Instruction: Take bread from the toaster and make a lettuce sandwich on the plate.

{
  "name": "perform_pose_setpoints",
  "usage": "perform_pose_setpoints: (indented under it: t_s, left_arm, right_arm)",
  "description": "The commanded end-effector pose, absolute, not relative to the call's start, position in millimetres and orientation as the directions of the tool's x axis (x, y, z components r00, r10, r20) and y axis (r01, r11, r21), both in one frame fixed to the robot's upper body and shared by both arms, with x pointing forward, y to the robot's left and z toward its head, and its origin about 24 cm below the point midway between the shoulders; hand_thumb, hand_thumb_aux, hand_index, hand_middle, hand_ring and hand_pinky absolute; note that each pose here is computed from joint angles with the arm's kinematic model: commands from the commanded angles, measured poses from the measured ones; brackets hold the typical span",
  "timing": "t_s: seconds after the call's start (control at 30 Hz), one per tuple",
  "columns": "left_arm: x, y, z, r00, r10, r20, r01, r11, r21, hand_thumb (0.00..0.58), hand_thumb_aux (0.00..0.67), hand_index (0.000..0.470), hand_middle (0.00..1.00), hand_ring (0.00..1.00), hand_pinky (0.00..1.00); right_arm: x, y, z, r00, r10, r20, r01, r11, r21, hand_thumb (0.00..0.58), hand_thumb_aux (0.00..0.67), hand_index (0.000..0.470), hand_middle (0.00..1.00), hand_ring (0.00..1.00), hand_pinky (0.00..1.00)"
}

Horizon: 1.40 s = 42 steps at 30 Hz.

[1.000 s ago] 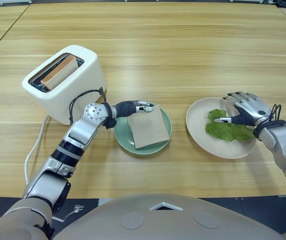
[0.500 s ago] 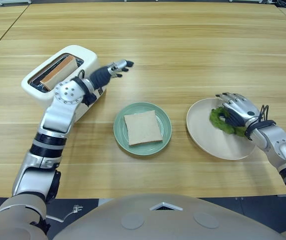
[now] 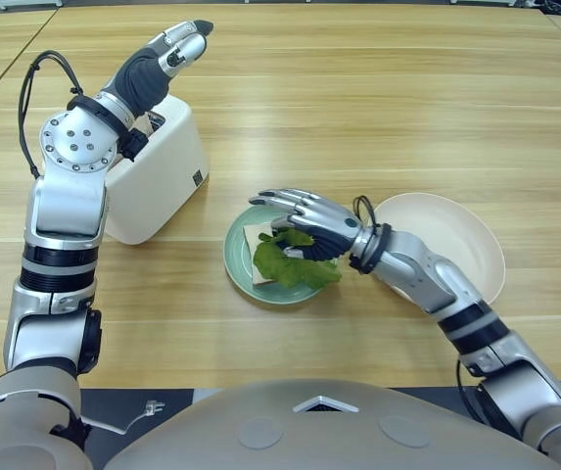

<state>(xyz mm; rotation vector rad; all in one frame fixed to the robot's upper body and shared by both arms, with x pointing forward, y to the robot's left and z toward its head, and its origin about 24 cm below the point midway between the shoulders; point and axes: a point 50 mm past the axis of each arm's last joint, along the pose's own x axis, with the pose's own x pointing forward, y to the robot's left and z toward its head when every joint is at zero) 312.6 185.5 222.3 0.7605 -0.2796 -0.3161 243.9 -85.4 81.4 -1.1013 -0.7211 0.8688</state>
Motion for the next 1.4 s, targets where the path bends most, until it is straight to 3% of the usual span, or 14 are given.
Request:
perform_pose_setpoints:
  t_s: [0.03,0.33,0.4,0.47,0.5,0.67,0.83,1.0,1.03,1.1,1.13,1.2,1.23,1.4]
  left_arm:
    - [314,181,231,0.913,-0.376,0.16,0.137,0.65,0.748,0.0,0.0,0.0,0.0,0.0,0.0]
    - [306,177,238,0.911,-0.374,0.173,0.071,0.556,0.828,0.0,0.0,0.0,0.0,0.0,0.0]
    - [303,183,241,0.921,-0.347,0.179,0.033,0.525,0.851,0.0,0.0,0.0,0.0,0.0,0.0]
    - [300,193,246,0.938,-0.289,0.193,-0.039,0.465,0.884,0.0,0.0,0.0,0.0,0.0,0.0]
    - [299,199,248,0.946,-0.255,0.201,-0.077,0.428,0.901,0.0,0.0,0.0,0.0,0.0,0.0]
    - [295,228,247,0.979,-0.068,0.19,-0.18,0.139,0.974,0.0,0.0,0.0,0.0,0.0,0.0]
    - [296,240,226,0.998,0.014,0.058,-0.057,-0.056,0.997,0.0,0.0,0.0,0.0,0.0,0.0]
    - [293,249,207,0.994,0.072,-0.084,0.094,-0.136,0.986,0.0,0.0,0.0,0.0,0.0,0.0]
    - [292,252,202,0.99,0.088,-0.114,0.126,-0.147,0.981,0.049,0.029,0.02,0.0,0.0,0.0]
    - [291,257,196,0.981,0.113,-0.155,0.172,-0.163,0.971,0.241,0.158,0.111,0.0,0.0,0.0]
    - [290,259,195,0.978,0.121,-0.167,0.186,-0.165,0.969,0.436,0.336,0.236,0.0,0.0,0.0]
    - [288,260,195,0.976,0.126,-0.176,0.196,-0.163,0.967,0.521,0.457,0.321,0.0,0.0,0.0]
    - [288,261,196,0.976,0.128,-0.177,0.196,-0.16,0.967,0.579,0.641,0.45,0.0,0.0,0.0]
    - [288,256,198,0.98,0.097,-0.175,0.187,-0.136,0.973,0.58,0.67,0.47,0.0,0.0,0.0]
  right_arm:
    - [258,-78,87,0.485,0.866,0.119,-0.17,0.226,-0.959,0.58,0.67,0.47,0.0,0.0,0.0]
    - [272,-89,77,0.526,0.848,0.063,-0.095,0.132,-0.987,0.58,0.67,0.47,0.0,0.0,0.0]
    - [272,-88,70,0.526,0.85,0.031,-0.108,0.103,-0.989,0.552,0.523,0.367,0.0,0.0,0.0]
    - [272,-89,65,0.531,0.847,0.004,-0.117,0.078,-0.99,0.403,0.3,0.21,0.0,0.0,0.0]
    - [273,-89,64,0.534,0.846,-0.001,-0.118,0.073,-0.99,0.0,0.0,0.0,0.0,0.0,0.0]
    - [279,-97,78,0.581,0.809,0.089,-0.074,0.162,-0.984,0.0,0.0,0.0,0.0,0.0,0.0]
    - [283,-134,110,0.706,0.626,0.331,0.036,0.435,-0.9,0.0,0.0,0.0,0.0,0.0,0.0]
    - [274,-157,109,0.761,0.536,0.367,0.079,0.484,-0.872,0.0,0.0,0.0,0.0,0.0,0.0]
    - [274,-158,108,0.766,0.53,0.363,0.079,0.482,-0.873,0.0,0.0,0.0,0.0,0.0,0.0]
    - [275,-160,107,0.774,0.523,0.358,0.08,0.48,-0.874,0.0,0.0,0.0,0.0,0.0,0.0]
    - [275,-160,107,0.776,0.519,0.359,0.083,0.48,-0.873,0.0,0.0,0.0,0.0,0.0,0.0]
    - [276,-162,108,0.779,0.513,0.36,0.087,0.48,-0.873,0.0,0.0,0.0,0.0,0.0,0.0]
    - [276,-162,108,0.78,0.511,0.36,0.089,0.48,-0.873,0.0,0.0,0.0,0.0,0.0,0.0]
    - [275,-165,107,0.788,0.502,0.357,0.095,0.474,-0.875,0.0,0.0,0.0,0.0,0.0,0.0]
